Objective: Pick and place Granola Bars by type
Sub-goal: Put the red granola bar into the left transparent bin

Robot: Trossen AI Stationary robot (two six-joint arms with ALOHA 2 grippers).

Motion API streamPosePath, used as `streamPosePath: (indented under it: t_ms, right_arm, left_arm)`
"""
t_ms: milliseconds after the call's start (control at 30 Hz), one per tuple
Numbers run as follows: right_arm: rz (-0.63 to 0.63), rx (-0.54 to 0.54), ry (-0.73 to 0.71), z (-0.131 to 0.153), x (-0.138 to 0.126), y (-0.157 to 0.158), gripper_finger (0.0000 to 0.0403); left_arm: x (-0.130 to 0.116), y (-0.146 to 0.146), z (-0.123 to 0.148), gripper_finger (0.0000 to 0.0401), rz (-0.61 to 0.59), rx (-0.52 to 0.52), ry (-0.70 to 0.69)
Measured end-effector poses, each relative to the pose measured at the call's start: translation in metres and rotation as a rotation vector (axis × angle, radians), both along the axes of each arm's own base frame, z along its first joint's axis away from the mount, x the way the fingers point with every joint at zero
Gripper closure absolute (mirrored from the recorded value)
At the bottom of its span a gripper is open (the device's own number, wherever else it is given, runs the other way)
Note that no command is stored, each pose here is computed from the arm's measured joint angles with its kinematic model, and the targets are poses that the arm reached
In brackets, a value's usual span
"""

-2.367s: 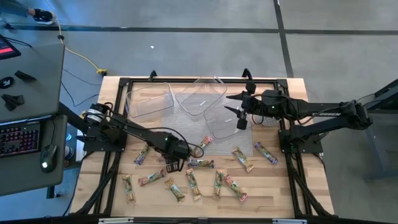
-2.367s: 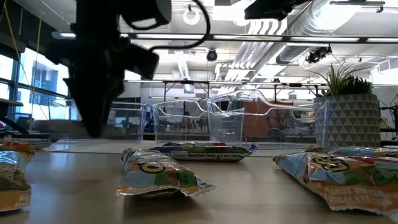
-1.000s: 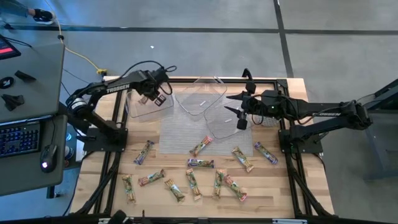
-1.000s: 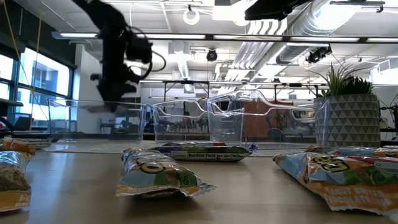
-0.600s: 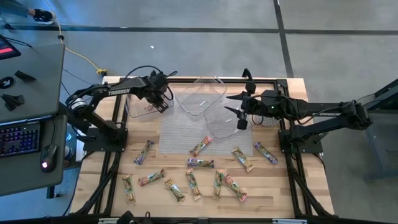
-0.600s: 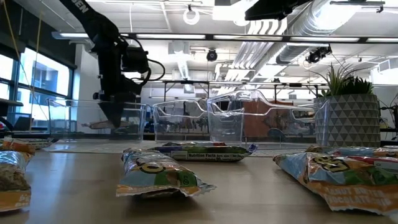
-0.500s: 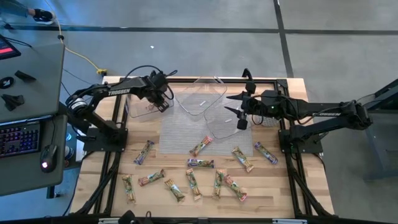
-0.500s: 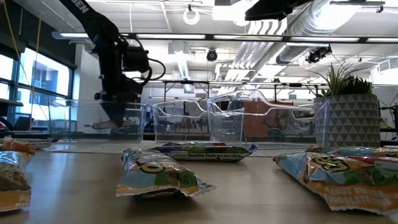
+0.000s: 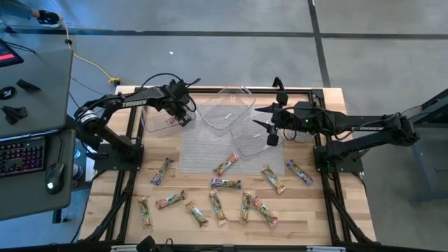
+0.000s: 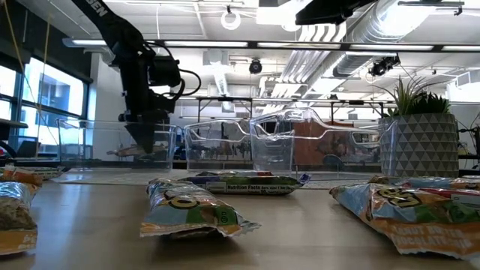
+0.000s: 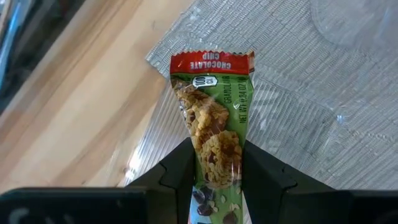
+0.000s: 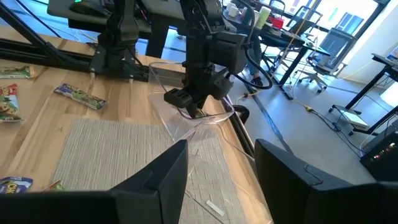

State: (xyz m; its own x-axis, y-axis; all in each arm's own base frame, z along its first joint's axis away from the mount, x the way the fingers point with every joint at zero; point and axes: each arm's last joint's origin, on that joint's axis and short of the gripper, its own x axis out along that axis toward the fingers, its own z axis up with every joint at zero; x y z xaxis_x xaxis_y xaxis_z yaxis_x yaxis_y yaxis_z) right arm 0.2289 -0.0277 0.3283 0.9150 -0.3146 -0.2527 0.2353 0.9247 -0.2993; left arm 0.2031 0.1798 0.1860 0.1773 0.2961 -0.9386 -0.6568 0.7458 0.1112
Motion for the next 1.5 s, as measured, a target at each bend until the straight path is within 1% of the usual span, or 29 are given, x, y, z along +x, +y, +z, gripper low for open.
streamPosePath:
  t_ms: [133, 233, 300, 400, 500, 567, 800, 900, 1000, 1200, 1367, 1500]
  right_arm:
    - [-0.002, 0.009, -0.003, 0.0, 0.0, 0.0, 0.0233]
    - [0.006, 0.011, -0.004, 0.0, 0.0, 0.0, 0.0233]
    - [0.011, 0.008, -0.017, 0.001, 0.0, 0.0, 0.0233]
    - [-0.002, -0.027, -0.049, 0.005, 0.001, 0.0, 0.0233]
    - [0.006, -0.02, -0.05, 0.005, 0.001, 0.0, 0.0233]
    - [0.009, -0.034, -0.045, 0.005, 0.001, 0.0, 0.0233]
    - [0.008, -0.039, -0.043, 0.005, 0.001, 0.0, 0.0233]
    - [0.011, -0.036, -0.044, 0.005, 0.001, 0.0, 0.0233]
    - [0.003, -0.005, -0.054, 0.005, 0.001, 0.0, 0.0233]
    - [0.0, 0.005, -0.058, 0.005, 0.001, 0.0, 0.0233]
    - [-0.003, 0.004, -0.057, 0.005, 0.001, 0.0, 0.0233]
    - [-0.006, 0.003, -0.056, 0.005, 0.001, 0.0, 0.0233]
  left_arm:
    - [0.0, 0.0, 0.0, 0.0292, -0.024, 0.002, 0.007]
    - [0.001, 0.0, -0.004, 0.0292, -0.041, -0.017, 0.01]
    - [0.003, 0.001, -0.009, 0.0292, -0.08, -0.027, 0.029]
    - [0.008, 0.001, -0.015, 0.0292, -0.153, -0.045, 0.042]
    - [0.009, 0.001, -0.018, 0.0292, -0.178, -0.053, 0.044]
    - [0.011, 0.0, -0.017, 0.0292, -0.188, -0.039, 0.048]
    - [0.011, 0.0, -0.015, 0.029, -0.2, -0.024, 0.043]
    - [0.011, 0.0, -0.015, 0.0275, -0.201, -0.028, 0.042]
    - [0.011, 0.0, -0.016, 0.026, -0.203, -0.039, 0.028]
    - [0.012, 0.0, -0.016, 0.0255, -0.189, -0.039, 0.015]
    - [0.011, -0.001, -0.016, 0.0254, -0.192, -0.064, 0.006]
    - [0.011, -0.001, -0.016, 0.0236, -0.198, -0.05, 0.018]
